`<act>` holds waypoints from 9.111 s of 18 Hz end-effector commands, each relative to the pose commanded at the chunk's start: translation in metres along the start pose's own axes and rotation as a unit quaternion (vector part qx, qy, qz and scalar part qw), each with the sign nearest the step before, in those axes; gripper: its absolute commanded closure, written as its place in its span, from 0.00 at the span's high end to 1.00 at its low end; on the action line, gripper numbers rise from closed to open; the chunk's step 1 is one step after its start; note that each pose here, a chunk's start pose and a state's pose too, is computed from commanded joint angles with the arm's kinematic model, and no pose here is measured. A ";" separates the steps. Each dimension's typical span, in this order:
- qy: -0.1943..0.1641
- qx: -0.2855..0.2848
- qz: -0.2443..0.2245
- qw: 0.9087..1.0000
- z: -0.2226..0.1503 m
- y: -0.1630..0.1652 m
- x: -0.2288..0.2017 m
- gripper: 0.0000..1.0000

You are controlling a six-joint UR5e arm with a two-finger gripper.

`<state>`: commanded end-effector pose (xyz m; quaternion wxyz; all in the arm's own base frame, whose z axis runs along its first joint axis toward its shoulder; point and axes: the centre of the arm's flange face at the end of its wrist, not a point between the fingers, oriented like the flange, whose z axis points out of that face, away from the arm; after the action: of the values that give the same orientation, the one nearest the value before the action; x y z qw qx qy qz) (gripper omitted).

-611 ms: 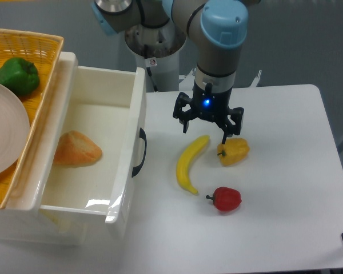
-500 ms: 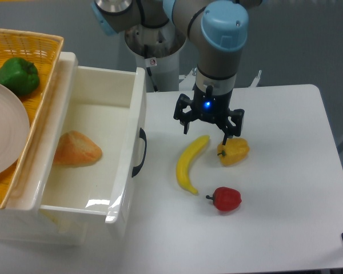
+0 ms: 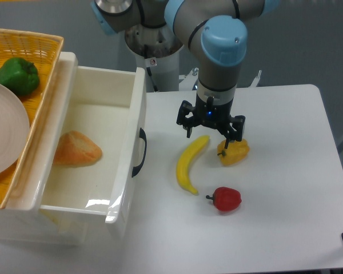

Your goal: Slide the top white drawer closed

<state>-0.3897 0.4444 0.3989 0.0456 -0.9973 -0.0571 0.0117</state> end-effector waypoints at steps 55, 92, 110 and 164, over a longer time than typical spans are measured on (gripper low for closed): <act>0.154 -0.008 -0.122 0.981 0.115 -0.051 0.032 1.00; 0.148 0.004 -0.034 0.988 0.096 -0.101 0.125 1.00; 0.148 0.003 -0.010 0.989 0.096 -0.112 0.153 1.00; 0.100 0.014 0.031 0.994 0.070 -0.087 0.090 1.00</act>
<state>-0.3117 0.5476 0.3353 0.0649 -0.9939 -0.0210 -0.0861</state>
